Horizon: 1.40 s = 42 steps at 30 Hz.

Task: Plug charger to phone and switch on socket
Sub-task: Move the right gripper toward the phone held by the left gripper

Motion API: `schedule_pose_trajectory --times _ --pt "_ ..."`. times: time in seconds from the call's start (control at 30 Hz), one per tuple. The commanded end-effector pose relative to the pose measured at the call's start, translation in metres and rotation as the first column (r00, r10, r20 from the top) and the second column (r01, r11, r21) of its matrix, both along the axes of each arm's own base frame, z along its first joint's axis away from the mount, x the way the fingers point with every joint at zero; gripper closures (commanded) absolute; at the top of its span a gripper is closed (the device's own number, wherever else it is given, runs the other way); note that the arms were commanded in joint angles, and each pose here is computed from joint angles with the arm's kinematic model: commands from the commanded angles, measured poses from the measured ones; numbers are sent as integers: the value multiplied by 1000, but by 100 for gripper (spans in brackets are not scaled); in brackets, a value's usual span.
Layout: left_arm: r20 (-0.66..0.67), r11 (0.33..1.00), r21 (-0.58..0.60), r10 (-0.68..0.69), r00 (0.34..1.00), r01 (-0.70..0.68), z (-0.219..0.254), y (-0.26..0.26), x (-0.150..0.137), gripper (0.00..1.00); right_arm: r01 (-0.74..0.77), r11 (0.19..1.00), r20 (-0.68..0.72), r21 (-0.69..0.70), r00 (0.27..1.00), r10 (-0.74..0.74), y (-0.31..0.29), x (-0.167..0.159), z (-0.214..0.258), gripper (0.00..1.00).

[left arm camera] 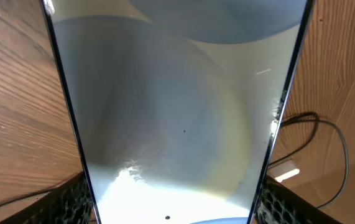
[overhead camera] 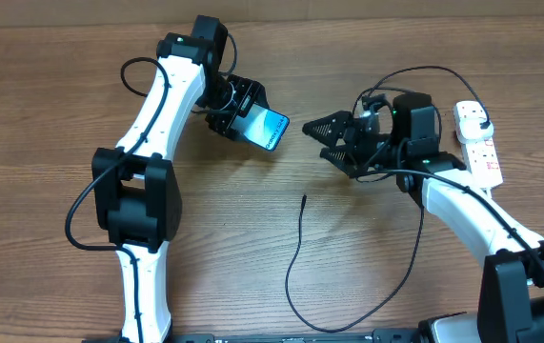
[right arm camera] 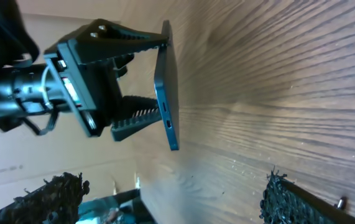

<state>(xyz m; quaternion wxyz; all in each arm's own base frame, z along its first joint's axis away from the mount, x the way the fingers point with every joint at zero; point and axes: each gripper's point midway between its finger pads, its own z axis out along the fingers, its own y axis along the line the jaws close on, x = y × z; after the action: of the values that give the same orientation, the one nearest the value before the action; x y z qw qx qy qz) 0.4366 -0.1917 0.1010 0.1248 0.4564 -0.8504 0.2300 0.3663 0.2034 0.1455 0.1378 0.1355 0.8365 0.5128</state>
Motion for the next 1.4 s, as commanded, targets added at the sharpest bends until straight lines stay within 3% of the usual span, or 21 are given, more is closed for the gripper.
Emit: schedule_pose_trajectory --times 0.0,0.3,0.43,0.57,0.67,1.37 --pt "27 1000 -18 7 1000 -7 15 -20 1 96 43 998 29 -54 999 -42 2 7 -2 6" --pt "74 995 -79 -62 995 68 23 -90 -13 96 41 995 66 -93 997 -34 2 9 -5 11" --pt "71 991 -108 -74 995 81 26 -106 -18 96 21 993 97 -113 995 -10 2 8 -6 21" --pt "67 988 -129 -82 994 90 29 -110 -20 96 16 992 88 -122 996 -5 1 6 -9 27" --pt "56 981 -165 -95 994 103 32 -114 -24 96 45 986 73 -159 997 -34 -5 7 -16 44" --pt "30 971 -196 -133 991 136 35 -123 -36 96 105 963 123 -250 989 -76 -18 18 -25 71"
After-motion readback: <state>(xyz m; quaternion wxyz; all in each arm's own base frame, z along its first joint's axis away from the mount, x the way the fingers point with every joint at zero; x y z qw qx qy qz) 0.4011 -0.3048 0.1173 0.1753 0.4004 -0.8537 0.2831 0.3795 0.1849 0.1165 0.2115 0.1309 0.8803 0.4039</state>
